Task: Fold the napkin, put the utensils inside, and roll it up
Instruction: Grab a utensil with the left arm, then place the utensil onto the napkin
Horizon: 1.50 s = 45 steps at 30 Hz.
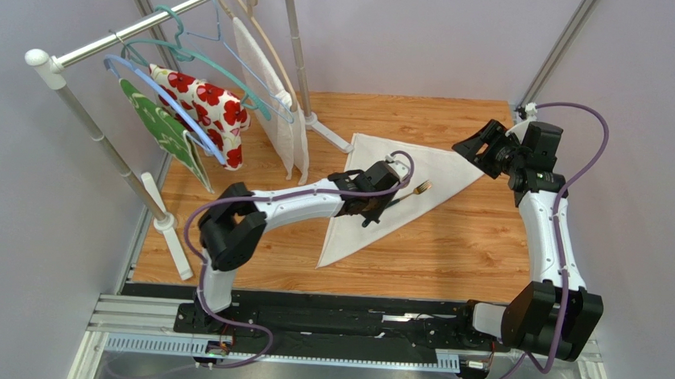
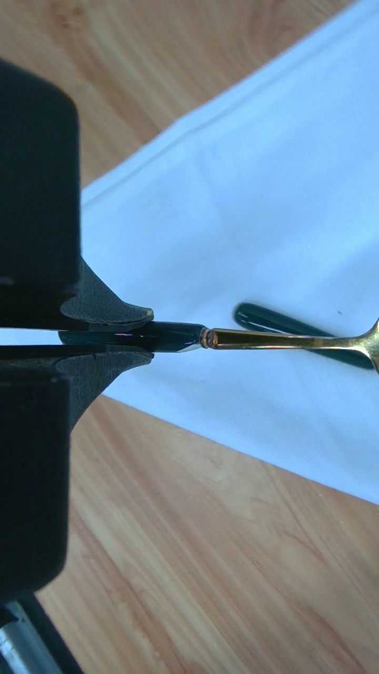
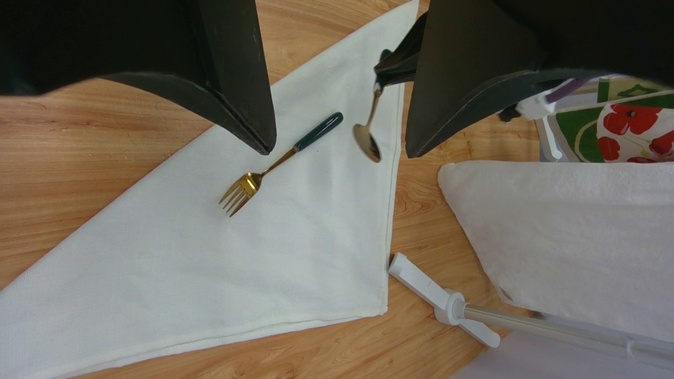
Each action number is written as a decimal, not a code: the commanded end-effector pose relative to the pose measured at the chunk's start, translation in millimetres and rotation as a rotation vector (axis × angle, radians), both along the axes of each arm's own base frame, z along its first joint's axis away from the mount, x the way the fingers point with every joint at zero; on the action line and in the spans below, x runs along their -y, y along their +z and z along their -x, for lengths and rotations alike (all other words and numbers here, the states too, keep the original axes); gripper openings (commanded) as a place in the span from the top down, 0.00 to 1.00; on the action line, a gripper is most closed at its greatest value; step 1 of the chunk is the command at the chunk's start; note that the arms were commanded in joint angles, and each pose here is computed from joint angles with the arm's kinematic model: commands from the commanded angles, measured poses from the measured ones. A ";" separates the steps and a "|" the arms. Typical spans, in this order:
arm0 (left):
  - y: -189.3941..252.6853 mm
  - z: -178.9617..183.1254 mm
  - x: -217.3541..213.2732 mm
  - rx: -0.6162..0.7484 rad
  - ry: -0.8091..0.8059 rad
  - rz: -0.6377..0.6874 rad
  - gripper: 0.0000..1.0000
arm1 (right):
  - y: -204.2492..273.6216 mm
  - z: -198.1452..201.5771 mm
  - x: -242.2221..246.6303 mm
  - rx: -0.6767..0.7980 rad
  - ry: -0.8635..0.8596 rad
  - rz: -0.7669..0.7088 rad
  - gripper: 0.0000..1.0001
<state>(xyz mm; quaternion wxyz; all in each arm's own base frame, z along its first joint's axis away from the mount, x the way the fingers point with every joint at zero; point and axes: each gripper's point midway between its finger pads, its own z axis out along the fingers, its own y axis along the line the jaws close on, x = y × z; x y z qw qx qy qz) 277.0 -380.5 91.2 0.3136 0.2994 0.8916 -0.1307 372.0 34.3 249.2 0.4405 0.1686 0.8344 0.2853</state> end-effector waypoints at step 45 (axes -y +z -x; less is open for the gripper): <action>-58.0 -42.3 93.4 -0.166 -0.143 0.039 0.92 | 9.0 3.3 5.6 0.032 -0.014 0.035 0.35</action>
